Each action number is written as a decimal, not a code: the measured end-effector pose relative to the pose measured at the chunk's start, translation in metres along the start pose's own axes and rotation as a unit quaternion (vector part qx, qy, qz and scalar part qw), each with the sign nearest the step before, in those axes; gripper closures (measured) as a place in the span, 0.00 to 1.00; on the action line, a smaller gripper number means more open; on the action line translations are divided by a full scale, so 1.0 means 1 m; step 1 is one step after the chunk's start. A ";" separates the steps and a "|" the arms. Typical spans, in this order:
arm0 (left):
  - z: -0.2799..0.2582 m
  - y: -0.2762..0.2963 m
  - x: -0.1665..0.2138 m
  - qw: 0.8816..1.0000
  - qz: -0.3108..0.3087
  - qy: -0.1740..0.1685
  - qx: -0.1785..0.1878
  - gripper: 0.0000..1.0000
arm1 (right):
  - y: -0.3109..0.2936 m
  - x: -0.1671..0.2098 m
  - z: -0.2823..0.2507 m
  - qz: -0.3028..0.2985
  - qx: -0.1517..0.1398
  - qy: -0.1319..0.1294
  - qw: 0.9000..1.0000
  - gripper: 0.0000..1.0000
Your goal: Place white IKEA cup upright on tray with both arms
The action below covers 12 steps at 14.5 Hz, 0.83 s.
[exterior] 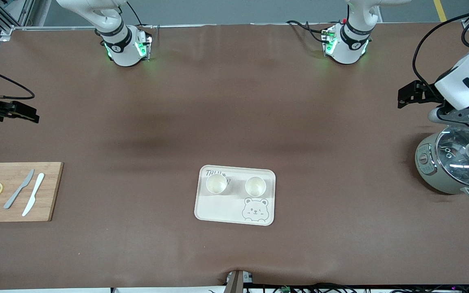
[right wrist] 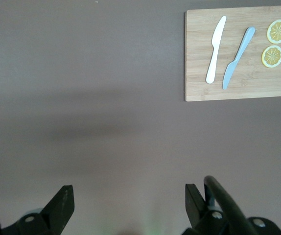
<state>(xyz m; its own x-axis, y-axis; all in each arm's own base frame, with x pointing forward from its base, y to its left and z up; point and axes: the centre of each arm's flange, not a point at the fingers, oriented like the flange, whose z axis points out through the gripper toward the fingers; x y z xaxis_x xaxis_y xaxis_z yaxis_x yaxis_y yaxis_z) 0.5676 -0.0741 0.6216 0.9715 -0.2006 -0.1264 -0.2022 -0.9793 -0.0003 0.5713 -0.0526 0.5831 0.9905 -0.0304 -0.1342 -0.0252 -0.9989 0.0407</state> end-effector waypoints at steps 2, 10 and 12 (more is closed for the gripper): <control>0.000 -0.002 0.000 1.000 -0.002 0.001 0.000 0.00 | 0.010 -0.002 0.003 -0.002 0.010 0.000 1.000 0.00; -0.009 -0.007 0.004 0.999 -0.010 0.030 0.002 0.00 | 0.016 -0.004 0.006 0.012 0.054 0.002 0.998 0.00; -0.010 -0.007 0.004 0.999 -0.010 0.032 0.002 0.00 | 0.015 -0.004 0.006 0.011 0.054 0.002 0.998 0.00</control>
<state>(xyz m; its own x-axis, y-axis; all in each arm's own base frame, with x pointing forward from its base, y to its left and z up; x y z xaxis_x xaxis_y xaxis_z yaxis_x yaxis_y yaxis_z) 0.5740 -0.0679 0.6306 0.9812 -0.1825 -0.0620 -0.1832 -0.9831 -0.0055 0.5659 -0.0680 0.5781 0.9900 -0.0530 -0.1309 -0.0616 -0.9961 -0.0630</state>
